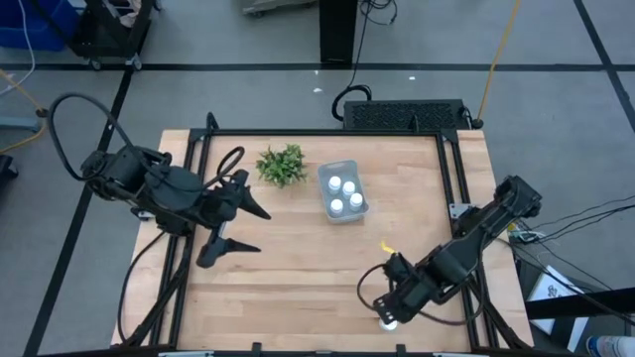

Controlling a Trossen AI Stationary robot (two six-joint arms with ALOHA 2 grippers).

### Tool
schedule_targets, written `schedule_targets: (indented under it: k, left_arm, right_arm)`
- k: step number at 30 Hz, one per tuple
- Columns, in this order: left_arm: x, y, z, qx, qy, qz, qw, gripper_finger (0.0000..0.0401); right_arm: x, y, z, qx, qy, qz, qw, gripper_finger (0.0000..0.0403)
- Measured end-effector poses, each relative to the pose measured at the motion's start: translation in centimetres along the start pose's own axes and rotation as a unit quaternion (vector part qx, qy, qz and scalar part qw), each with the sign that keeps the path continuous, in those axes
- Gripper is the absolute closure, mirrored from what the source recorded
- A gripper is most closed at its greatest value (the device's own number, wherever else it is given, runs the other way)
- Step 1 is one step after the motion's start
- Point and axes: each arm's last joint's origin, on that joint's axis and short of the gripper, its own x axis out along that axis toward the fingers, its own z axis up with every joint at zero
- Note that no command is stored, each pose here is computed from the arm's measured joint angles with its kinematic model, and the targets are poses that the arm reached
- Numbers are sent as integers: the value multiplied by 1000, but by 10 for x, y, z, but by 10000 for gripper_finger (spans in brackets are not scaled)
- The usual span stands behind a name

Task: Pick and place pill bottles into a basket
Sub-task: Put the white pill bottle into the gray bin

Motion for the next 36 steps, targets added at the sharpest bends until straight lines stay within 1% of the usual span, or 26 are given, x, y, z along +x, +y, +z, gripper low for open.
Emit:
schedule_targets:
  k: [3,8,14,16,19,24,28,31,36]
  left_arm:
    - [0,1,-1,3,5,2,1000,86]
    - [0,3,-4,3,20,7,1000,86]
    - [0,3,-6,8,31,-1,999,88]
    - [0,3,-6,10,31,-1,999,86]
    - [0,3,-6,16,31,-1,999,85]
    - [0,3,-6,18,32,-1,999,90]
    - [0,3,-6,17,32,-2,999,89]
    - [0,3,-6,14,32,-2,999,91]
    - [0,3,-6,12,32,-2,999,89]
  right_arm:
    - [12,8,0,4,-6,8,1000,142]
    - [39,8,-4,31,-14,-47,998,137]
    - [58,11,-11,51,-21,-65,996,137]
    - [64,13,-13,62,-21,-63,996,137]
    - [67,13,-16,60,-28,-59,996,137]
    - [79,8,-13,78,-31,-52,995,137]
    - [95,9,-12,83,-16,-16,996,137]
    - [104,8,-11,89,-11,-1,996,137]
    - [107,5,-11,91,-24,-3,996,138]
